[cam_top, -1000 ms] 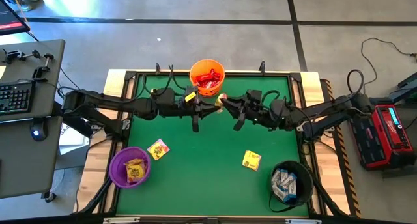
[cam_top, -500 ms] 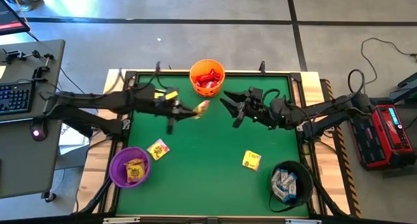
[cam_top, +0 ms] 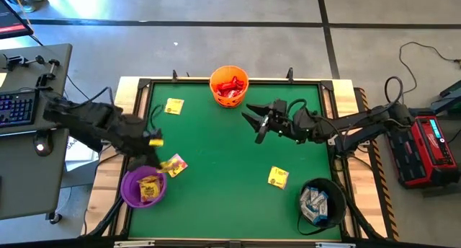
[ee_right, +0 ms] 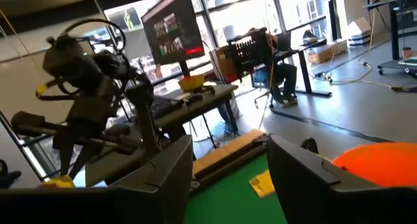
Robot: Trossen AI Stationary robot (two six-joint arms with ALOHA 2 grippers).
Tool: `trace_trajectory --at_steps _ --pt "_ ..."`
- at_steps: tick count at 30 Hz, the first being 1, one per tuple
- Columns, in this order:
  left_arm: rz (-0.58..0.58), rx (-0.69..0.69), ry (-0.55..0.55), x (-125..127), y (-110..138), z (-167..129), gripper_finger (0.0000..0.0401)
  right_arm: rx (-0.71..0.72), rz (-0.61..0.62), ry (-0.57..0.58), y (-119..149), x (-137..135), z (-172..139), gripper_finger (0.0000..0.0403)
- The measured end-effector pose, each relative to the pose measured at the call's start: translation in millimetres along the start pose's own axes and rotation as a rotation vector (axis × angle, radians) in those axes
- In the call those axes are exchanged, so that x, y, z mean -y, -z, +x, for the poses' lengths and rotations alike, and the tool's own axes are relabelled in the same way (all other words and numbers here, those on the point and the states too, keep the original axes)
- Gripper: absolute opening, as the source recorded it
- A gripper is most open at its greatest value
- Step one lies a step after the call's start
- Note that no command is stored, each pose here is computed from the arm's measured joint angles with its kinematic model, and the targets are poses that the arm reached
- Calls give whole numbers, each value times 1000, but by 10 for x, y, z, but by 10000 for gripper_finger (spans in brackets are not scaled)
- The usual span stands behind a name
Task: Sort candy by brand, put in halloween buckets
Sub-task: Put the yellow candy into the purple bucket
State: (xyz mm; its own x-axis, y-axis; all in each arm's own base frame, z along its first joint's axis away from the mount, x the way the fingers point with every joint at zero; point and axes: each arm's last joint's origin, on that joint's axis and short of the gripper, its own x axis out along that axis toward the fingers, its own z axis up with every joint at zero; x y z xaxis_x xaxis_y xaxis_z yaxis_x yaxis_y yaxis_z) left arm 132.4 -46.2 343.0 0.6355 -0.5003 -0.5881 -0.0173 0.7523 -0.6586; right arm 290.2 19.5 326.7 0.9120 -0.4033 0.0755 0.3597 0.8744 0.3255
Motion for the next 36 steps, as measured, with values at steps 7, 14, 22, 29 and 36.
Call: trace_trajectory --at_steps 7,14,22,29,36 --pt "-239 -300 -159 -14 371 15 0 -27 -7 9 28 13 2 184" --pt "-293 -377 -369 -7 520 128 0 -49 -9 16 52 21 1 184" --pt "-241 -448 -480 73 605 377 0 -52 -13 17 55 22 1 184" --pt "-226 -512 -544 99 751 544 0 -66 -20 22 70 27 0 184" --pt "-245 -502 -493 57 894 670 0 -69 -17 23 73 28 0 184"
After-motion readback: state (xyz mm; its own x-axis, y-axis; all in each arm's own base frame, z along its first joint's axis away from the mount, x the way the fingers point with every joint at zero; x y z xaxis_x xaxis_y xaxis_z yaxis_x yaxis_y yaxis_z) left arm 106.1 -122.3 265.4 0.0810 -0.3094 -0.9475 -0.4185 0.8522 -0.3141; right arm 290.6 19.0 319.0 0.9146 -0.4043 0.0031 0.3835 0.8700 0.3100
